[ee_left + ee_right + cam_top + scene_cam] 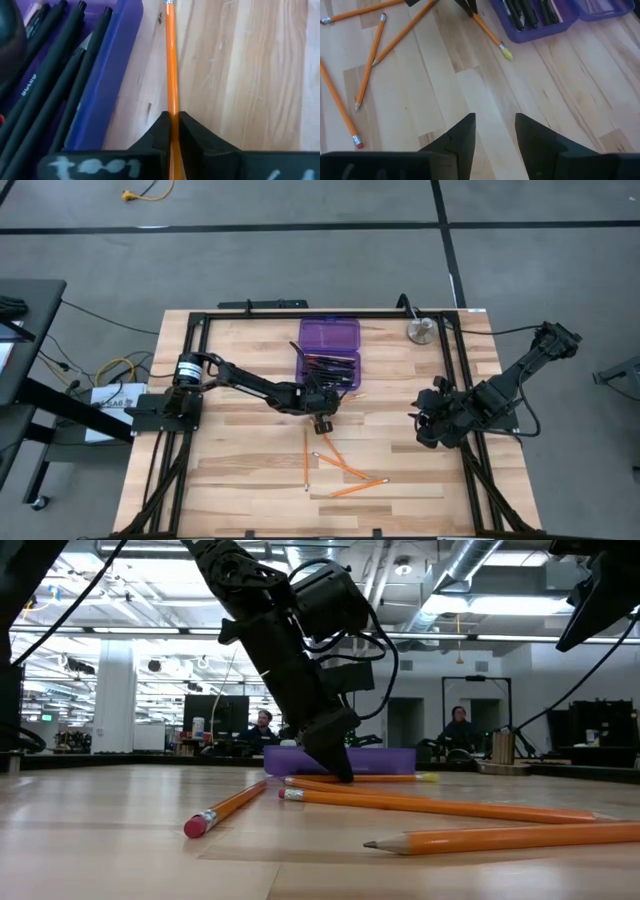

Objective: Pick & place school supplies into a supply box
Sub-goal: Put the orange pencil into the violet supply box

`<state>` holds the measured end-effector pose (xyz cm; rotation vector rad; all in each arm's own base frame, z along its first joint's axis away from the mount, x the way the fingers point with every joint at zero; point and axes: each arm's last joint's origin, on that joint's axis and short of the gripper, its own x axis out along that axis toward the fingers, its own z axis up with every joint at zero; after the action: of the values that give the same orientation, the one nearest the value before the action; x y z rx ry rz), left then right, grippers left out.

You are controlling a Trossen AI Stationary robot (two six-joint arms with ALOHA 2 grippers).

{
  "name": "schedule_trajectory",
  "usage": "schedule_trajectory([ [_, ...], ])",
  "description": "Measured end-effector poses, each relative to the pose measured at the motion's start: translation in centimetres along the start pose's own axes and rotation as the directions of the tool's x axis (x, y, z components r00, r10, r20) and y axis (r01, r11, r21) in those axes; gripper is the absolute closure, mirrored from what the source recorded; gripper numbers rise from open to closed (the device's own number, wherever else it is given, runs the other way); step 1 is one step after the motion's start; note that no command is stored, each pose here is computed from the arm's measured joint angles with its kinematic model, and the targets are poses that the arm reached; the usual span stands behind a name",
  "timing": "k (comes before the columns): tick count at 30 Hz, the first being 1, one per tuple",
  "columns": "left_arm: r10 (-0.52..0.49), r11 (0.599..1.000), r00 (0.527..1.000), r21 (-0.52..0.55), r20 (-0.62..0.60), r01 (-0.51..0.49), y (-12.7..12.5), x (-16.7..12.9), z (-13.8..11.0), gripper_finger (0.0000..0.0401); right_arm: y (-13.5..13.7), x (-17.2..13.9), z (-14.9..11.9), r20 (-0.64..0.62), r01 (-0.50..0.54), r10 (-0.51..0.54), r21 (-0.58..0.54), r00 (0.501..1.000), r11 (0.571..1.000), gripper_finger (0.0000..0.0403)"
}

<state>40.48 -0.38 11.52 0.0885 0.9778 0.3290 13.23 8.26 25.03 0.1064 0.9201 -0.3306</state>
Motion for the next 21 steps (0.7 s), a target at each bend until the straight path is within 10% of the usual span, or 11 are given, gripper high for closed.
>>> schedule_trajectory([
  [21, 0.032, 0.975, 0.999, 0.221, 0.001, -0.031, -3.4, -4.0, 4.0, 0.0398, 0.0, 0.0, 0.0, -0.003, -0.001, 0.001, 0.016, 1.0, 1.0, 0.0268],
])
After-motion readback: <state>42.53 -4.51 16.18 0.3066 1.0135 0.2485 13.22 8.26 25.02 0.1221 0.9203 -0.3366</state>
